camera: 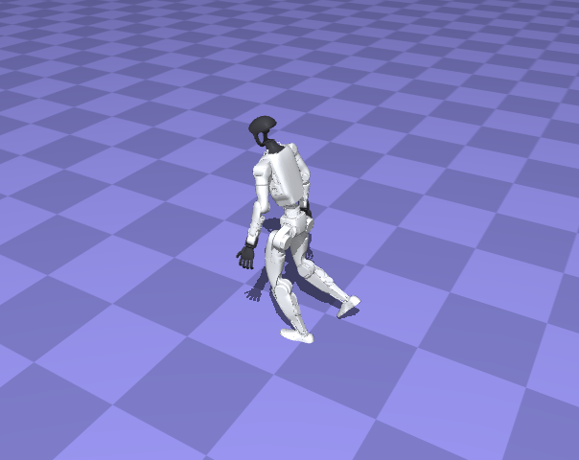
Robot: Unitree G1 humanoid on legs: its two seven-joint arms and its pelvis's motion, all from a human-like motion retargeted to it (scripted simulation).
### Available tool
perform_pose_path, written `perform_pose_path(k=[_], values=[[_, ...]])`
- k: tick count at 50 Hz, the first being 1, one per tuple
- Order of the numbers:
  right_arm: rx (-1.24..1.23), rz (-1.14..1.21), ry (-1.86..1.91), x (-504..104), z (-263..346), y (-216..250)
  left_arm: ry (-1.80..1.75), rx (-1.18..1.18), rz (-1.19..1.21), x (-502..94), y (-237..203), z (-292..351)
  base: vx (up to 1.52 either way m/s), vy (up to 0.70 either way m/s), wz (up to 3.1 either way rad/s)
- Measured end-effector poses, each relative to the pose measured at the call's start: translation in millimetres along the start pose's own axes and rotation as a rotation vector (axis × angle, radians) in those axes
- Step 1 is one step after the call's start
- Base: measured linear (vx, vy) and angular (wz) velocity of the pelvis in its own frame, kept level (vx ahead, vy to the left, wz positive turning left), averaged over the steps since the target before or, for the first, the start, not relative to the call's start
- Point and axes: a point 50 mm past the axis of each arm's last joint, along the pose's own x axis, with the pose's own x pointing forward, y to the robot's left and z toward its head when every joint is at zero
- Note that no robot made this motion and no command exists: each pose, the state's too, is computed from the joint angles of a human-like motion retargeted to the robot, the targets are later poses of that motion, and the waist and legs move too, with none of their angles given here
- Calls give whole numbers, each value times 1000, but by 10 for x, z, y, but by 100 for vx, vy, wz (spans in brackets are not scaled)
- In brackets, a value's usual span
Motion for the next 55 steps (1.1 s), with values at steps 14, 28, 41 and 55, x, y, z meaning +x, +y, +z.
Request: perform_pose_path(k=[14, 28, 41, 55], values=[[-73, -374, 286, -90, -649, -1098, -440, 120, -15, -260, -115, 480, 107, -12, -14], [173, 261, -648, -328, 1808, 74, 847, 62, -75, -1540, 209, -2856, 108, 19, -106], [145, -100, -91, 7, 166, -167, 290, 272, 37, -186, -41, -943, 111, 28, 94], [170, -248, 359, -122, -841, -805, -697, -83, -85, -469, -260, 1419, 116, -19, 56]])
